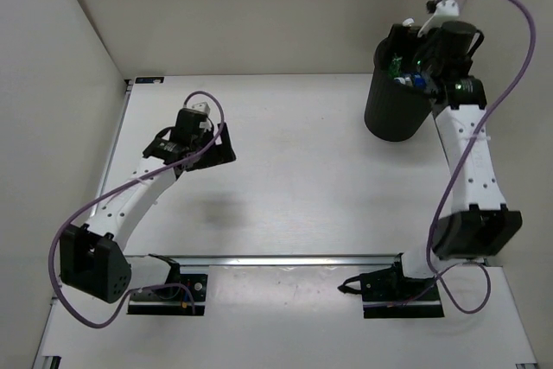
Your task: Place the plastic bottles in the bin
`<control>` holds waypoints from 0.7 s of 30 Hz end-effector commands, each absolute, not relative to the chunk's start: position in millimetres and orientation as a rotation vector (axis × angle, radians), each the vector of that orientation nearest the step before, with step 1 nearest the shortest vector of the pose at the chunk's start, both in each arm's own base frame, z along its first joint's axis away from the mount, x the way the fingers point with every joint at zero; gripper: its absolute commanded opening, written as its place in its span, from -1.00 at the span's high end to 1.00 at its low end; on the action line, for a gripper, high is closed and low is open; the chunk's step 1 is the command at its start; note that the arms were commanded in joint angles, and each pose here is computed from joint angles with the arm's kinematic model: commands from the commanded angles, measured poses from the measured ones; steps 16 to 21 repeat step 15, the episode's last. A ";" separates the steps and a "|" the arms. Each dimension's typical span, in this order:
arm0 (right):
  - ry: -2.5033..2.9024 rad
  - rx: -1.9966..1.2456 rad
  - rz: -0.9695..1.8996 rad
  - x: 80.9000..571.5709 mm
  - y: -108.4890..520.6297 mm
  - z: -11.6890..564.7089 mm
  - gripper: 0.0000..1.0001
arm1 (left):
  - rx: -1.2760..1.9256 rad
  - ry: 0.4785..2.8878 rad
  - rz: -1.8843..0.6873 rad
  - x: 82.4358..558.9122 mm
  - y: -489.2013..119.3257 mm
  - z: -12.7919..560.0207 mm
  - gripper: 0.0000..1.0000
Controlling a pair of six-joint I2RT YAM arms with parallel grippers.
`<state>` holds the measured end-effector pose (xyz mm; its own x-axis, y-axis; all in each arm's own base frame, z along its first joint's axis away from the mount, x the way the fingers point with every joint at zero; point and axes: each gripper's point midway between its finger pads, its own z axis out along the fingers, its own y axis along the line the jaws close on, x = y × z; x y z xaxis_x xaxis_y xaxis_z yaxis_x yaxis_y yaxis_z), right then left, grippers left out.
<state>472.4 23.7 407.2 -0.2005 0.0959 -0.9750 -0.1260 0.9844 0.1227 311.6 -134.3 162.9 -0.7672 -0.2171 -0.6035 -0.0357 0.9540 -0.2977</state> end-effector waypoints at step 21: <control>2.204 -0.088 0.374 276.5 103.0 274.7 -0.99 | -0.322 2.400 -0.279 264.7 -85.1 181.8 -0.97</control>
